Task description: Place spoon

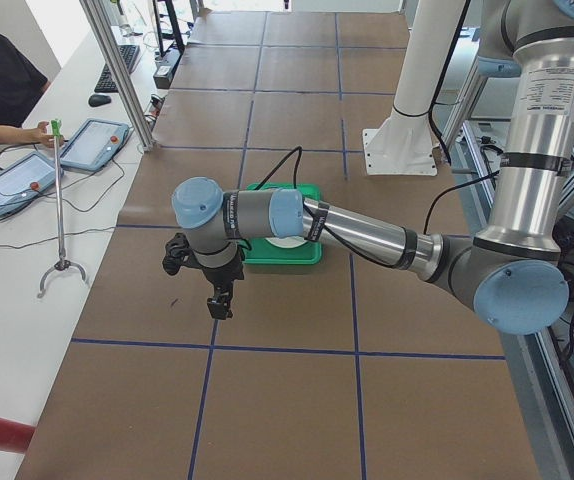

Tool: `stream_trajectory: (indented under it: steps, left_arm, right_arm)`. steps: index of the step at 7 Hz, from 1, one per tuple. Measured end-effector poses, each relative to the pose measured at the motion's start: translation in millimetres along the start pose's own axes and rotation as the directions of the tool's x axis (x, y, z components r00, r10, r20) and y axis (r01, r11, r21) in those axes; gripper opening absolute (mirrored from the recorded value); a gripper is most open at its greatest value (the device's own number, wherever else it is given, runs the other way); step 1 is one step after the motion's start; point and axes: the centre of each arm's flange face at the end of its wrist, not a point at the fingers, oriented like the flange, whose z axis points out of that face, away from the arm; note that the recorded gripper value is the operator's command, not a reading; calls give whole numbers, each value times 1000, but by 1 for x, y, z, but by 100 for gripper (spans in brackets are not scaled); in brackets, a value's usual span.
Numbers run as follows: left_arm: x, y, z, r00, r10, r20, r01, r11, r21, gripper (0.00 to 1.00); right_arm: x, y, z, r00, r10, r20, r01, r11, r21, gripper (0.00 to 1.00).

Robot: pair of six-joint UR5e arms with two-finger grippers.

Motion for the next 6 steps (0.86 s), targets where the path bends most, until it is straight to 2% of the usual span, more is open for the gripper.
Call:
stream_trajectory:
  steps: [3,4,6]
  left_arm:
    - [-5,-4,6,1000,8,2,-8,1000,8,100]
    - [20,-15,7,999,45,0,-44,999,23,100]
    - [140,-60,29,995,96,-30,-94,994,54,100]
  right_arm:
    - [0,0,0,1000,1,0,-1,1000,-1,100]
    - [0,0,1,1000,1,0,-1,1000,-1,100]
    - [0,0,0,1000,1,-1,-1,1000,-1,100]
